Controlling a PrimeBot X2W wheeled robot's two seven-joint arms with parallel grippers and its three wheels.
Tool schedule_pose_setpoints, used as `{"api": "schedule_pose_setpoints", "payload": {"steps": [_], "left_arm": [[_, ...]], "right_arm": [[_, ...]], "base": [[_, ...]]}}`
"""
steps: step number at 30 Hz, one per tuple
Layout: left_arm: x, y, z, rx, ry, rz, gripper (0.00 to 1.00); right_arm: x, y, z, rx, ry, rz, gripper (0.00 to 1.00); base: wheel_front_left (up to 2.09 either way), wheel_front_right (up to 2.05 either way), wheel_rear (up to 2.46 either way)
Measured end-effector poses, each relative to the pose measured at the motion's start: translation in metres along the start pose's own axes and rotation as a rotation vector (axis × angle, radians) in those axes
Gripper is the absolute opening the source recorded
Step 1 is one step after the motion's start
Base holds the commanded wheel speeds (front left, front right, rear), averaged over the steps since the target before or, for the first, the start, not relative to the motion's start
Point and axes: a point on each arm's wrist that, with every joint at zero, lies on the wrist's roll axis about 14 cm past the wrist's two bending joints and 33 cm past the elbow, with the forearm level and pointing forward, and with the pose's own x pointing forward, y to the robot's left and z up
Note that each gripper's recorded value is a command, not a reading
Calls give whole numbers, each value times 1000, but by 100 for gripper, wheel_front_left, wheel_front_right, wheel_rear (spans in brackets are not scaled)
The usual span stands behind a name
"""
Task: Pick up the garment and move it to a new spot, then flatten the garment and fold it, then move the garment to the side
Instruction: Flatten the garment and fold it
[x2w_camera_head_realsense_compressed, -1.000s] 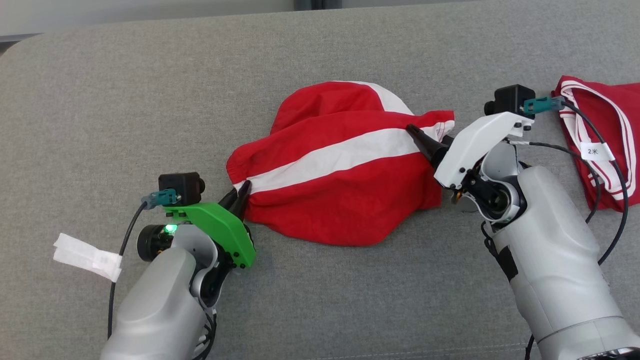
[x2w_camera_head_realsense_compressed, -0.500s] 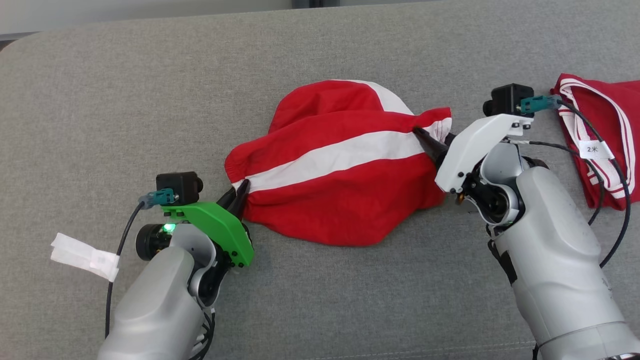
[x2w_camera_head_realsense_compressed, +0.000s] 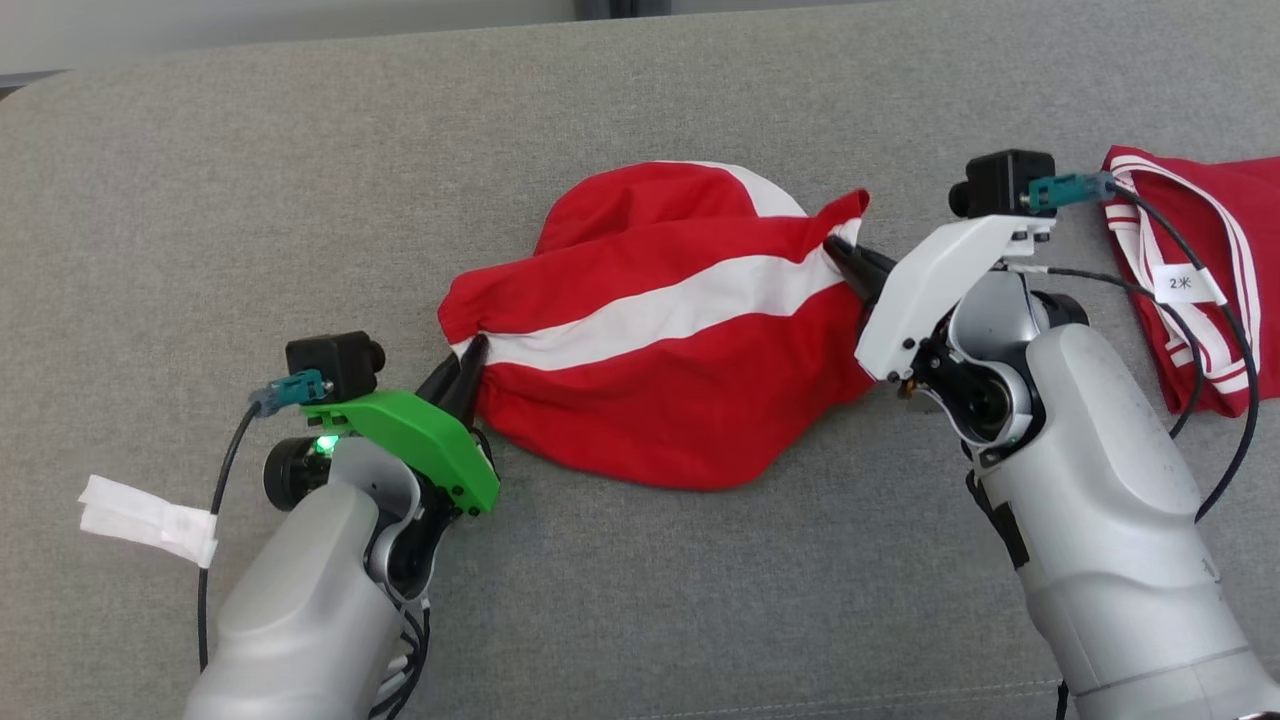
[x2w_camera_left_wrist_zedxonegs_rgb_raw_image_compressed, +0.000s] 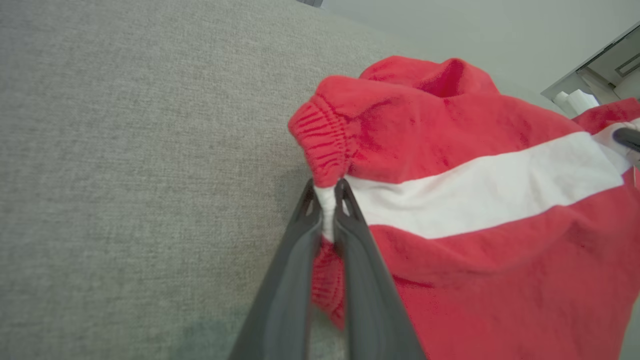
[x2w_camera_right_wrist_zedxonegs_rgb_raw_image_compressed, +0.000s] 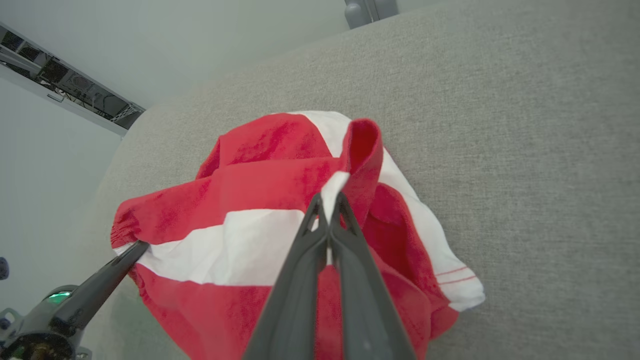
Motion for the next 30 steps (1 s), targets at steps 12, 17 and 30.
{"api": "schedule_pose_setpoints", "payload": {"steps": [12, 17, 30], "left_arm": [[-15, -57, 124, -137, -420, -187, 0], [-28, -94, 157, -185, -481, -317, 0], [22, -93, 229, -244, -507, -381, 0]], "right_arm": [[-32, 33, 102, -221, -354, 18, 0], [-61, 33, 142, -285, -493, -8, 0], [-38, 9, 220, -403, -604, -71, 0]], "base": [[0, 0, 0], [0, 0, 0], [0, 0, 0]]}}
